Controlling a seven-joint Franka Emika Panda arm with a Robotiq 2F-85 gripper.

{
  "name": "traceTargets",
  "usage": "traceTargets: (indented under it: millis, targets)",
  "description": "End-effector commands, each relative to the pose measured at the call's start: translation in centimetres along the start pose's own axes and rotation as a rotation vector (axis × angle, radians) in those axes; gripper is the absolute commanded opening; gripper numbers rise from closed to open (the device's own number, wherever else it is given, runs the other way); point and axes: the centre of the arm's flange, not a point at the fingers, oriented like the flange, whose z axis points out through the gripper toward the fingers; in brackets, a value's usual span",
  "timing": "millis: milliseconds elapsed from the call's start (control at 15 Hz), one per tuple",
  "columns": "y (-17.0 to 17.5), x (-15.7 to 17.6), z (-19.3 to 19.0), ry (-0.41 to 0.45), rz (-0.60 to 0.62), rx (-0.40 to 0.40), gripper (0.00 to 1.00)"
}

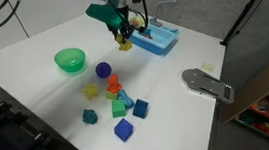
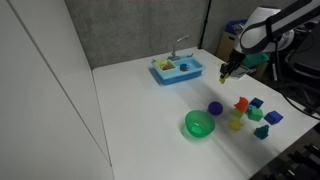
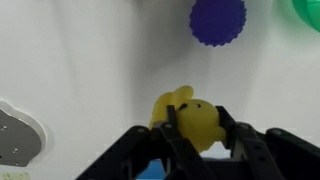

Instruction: Pick up a yellow rubber duck toy and place it in the green bowl

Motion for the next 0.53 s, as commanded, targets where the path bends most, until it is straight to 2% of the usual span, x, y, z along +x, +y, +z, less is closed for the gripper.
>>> traceTargets:
  millis: [0,267,333,400,467]
  targets:
    - [-2.8,-3.2,-4.5,-0.048,-0.056,0.012,0.17]
    - [-5.1,-5.4,-6.8,-0.067,-0.099,0.029,0.17]
    - [-4.8,-3.4,-4.9,-0.064,-0.074,0.020,0.17]
    - [-5.2,-3.7,-5.3,-0.062,-0.079,0.021,0.42]
    - [-5.3,-3.7,-5.3,-0.063,-0.081,0.021,0.42]
